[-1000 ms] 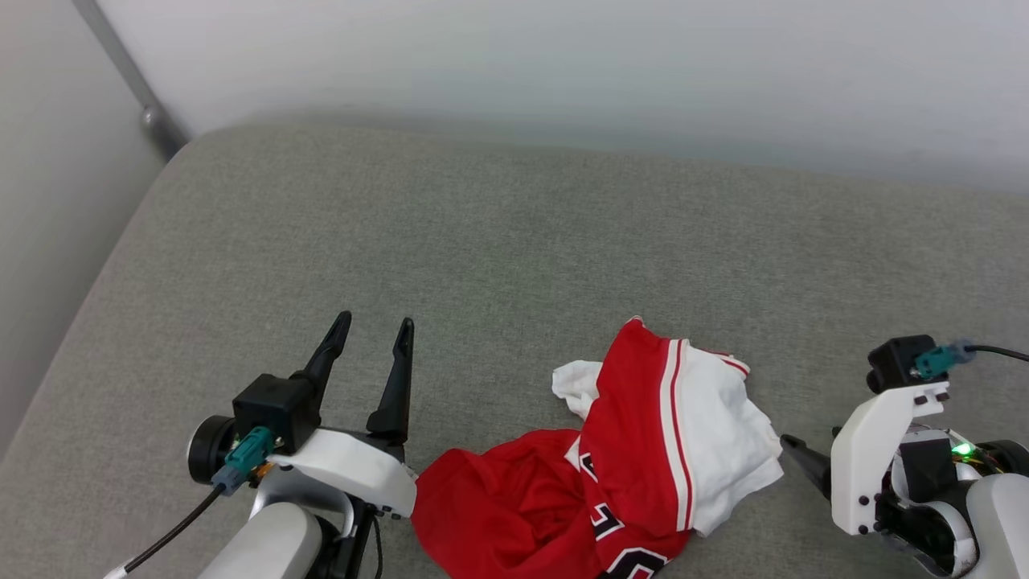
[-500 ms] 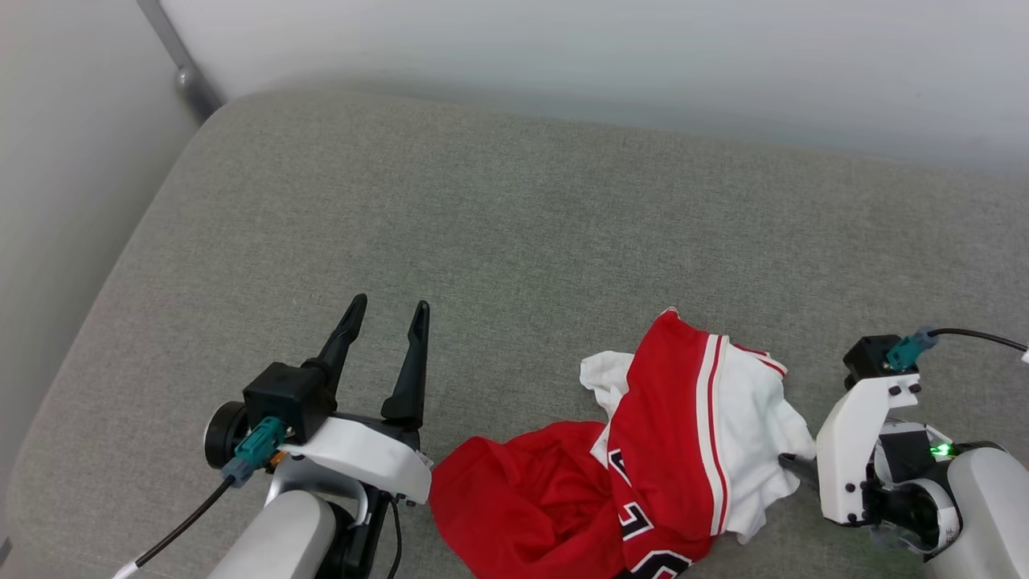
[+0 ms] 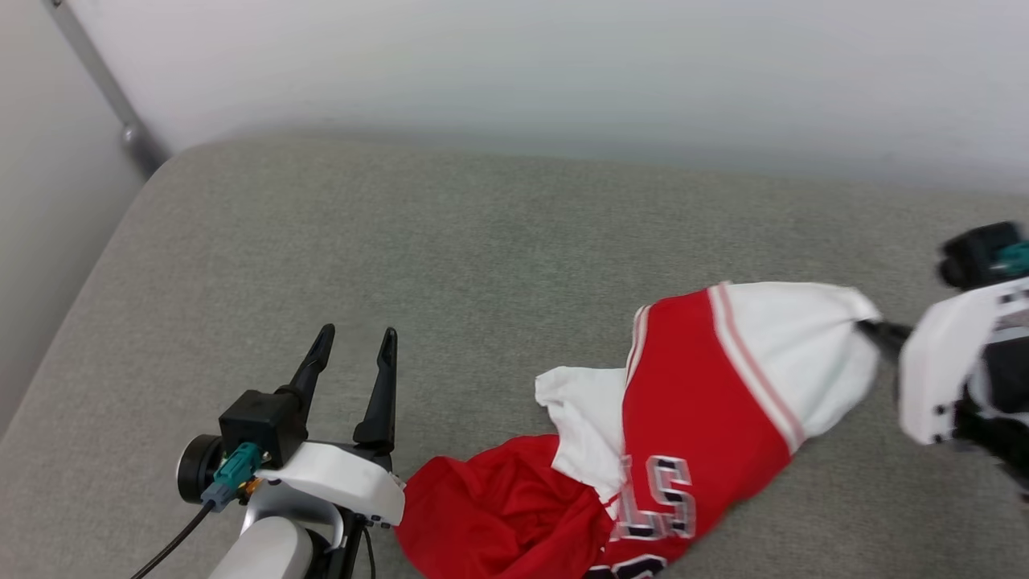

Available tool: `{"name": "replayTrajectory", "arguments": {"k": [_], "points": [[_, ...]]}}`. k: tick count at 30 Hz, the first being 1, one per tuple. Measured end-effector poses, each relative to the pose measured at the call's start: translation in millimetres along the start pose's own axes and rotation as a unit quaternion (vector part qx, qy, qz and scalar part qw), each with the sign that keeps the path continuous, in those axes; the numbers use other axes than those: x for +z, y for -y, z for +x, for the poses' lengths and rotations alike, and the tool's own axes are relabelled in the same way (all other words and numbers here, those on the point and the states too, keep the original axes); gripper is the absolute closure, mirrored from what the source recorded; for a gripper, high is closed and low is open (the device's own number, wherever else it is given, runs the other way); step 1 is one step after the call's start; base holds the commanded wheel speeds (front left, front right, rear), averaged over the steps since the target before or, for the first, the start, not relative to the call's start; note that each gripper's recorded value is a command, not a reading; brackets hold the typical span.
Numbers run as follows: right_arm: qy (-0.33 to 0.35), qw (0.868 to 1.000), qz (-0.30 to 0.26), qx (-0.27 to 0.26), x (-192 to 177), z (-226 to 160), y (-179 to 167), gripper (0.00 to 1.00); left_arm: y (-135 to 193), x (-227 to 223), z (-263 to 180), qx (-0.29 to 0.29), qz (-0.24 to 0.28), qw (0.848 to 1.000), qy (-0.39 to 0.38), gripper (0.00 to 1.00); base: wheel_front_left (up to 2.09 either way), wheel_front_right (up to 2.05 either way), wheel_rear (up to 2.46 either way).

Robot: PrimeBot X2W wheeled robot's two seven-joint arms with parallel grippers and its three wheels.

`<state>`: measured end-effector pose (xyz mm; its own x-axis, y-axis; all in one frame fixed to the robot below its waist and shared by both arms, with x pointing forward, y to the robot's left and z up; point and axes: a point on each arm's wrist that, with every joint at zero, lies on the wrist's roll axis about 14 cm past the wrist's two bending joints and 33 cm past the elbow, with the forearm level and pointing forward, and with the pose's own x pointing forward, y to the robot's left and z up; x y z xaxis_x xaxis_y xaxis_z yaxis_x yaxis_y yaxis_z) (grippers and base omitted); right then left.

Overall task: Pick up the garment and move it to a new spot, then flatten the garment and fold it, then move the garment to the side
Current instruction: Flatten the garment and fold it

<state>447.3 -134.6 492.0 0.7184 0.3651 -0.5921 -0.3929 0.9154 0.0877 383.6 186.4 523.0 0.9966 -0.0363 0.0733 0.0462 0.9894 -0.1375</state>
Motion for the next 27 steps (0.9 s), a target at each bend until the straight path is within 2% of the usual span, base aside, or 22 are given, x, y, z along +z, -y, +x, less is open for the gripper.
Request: {"name": "replayTrajectory", "arguments": {"k": [2,5,9,13,15,16,18,21,24,27], "points": [[0.022,0.999,0.008,-0.036,7.2,-20.7,24.6,1.00,3.8,0.5,1.0,-0.006,0.000,1.000,0.001,0.00,0.00,0.00,0.00],[0.014,0.995,0.045,-0.092,-18.2,-47.2,59.1,1.00,8.4,3.6,3.8,-0.015,0.002,1.000,0.005,0.00,0.00,0.00,0.00],[-0.028,0.980,0.127,-0.147,-81.6,-68.2,89.6,1.00,13.3,3.9,7.0,-0.023,0.002,1.000,0.003,0.00,0.00,0.00,0.00],[-0.085,0.957,0.211,-0.180,-159.0,-76.2,97.4,1.00,14.5,-0.7,7.4,-0.026,0.002,1.000,-0.008,0.00,0.00,0.00,0.00],[-0.084,0.949,0.239,-0.186,-177.5,-73.7,95.2,0.48,15.8,-2.3,8.4,-0.028,0.000,1.000,-0.012,0.00,0.00,0.00,0.00],[-0.084,0.947,0.243,-0.190,-184.0,-72.1,94.4,0.00,16.3,-2.6,9.0,-0.028,0.001,1.000,-0.013,0.00,0.00,0.00,0.00],[-0.074,0.945,0.252,-0.193,-190.5,-68.9,92.2,0.00,17.2,-3.9,9.2,-0.029,0.002,0.999,-0.018,0.00,0.00,0.00,0.00],[-0.025,0.948,0.246,-0.198,-174.6,-66.2,94.9,0.00,17.2,-6.3,7.0,-0.030,0.004,0.999,-0.024,0.00,0.00,0.00,0.00],[0.036,0.956,0.201,-0.212,-145.2,-72.6,104.7,0.00,17.6,-6.3,3.3,-0.030,0.006,0.999,-0.028,0.00,0.00,0.00,0.00],[0.103,0.957,0.147,-0.228,-111.2,-85.7,110.4,0.00,17.8,-6.6,-0.1,-0.032,0.007,0.999,-0.036,0.00,0.00,0.00,0.00]]}}
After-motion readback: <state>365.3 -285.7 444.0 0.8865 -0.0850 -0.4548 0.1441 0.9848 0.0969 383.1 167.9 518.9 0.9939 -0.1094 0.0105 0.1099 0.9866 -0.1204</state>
